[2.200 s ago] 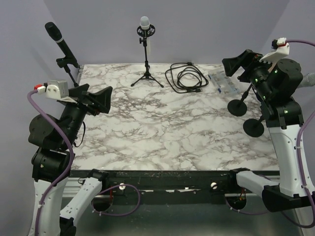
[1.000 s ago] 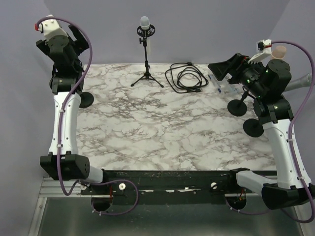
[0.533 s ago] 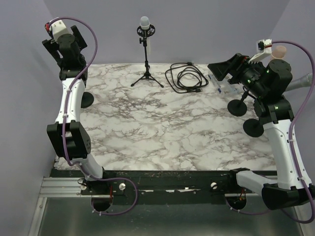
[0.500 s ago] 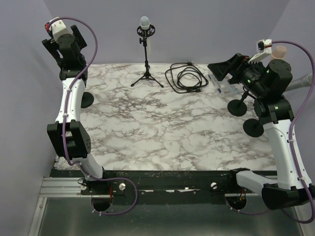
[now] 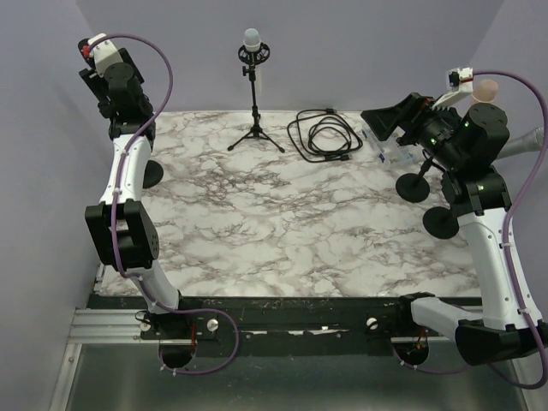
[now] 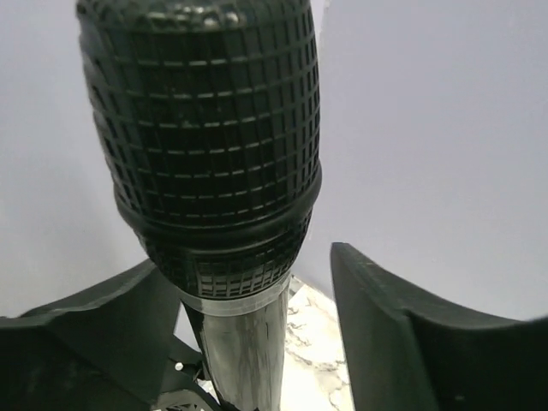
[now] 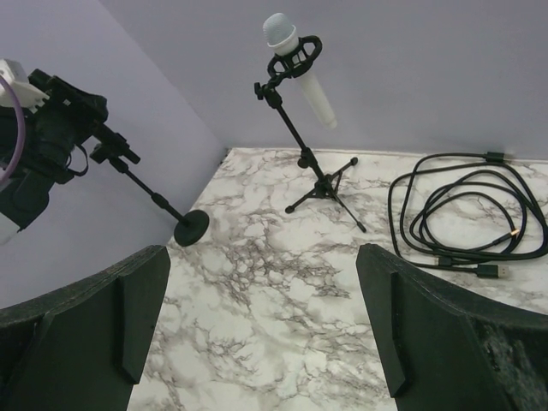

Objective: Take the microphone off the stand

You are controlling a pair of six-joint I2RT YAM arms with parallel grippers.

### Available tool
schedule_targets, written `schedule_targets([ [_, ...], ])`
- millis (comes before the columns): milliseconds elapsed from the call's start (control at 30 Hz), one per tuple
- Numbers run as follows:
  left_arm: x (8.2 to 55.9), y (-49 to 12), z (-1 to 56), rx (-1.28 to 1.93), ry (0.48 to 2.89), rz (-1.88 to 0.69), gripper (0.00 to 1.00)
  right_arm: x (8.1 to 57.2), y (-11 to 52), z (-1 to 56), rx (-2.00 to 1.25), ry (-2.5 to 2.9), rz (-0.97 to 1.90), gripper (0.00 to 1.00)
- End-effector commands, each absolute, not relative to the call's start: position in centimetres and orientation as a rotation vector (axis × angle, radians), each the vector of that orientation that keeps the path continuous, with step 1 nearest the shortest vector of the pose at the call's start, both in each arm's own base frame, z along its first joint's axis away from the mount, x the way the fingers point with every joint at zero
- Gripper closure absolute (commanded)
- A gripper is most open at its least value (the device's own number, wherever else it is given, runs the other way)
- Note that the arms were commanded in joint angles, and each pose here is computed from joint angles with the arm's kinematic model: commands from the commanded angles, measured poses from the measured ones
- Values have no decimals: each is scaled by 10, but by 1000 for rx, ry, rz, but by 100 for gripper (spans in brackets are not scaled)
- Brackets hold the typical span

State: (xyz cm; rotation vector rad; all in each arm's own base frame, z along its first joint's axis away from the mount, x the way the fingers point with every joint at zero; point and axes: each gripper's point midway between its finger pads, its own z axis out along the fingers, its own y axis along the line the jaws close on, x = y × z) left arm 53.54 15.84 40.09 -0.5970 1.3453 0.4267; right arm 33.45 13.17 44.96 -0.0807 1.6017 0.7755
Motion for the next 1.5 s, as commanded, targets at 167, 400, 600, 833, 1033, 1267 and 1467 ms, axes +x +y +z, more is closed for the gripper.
schedule_targets([
  [167,503,157,437,-549,1221,442,71,331,140,462,-134,1558,813,0],
  [400,472,145,439,-574,1219,385,100,337,144,450,-125,1570,841,0],
  [600,455,108,424,-507,1307,252,100,371,147,416,-17,1704,877,0],
  [833,417,53,403,-436,1379,76,100,391,185,382,-12,1853,984,0],
  [1033,396,-14,392,-300,1445,-43,100,380,254,365,-114,1905,1005,0],
  [1267,362,-70,400,-148,1480,-178,100,363,306,352,-210,1949,1014,0],
  [1467,331,-108,407,39,1471,-224,100,347,318,356,-294,1908,1004,0],
])
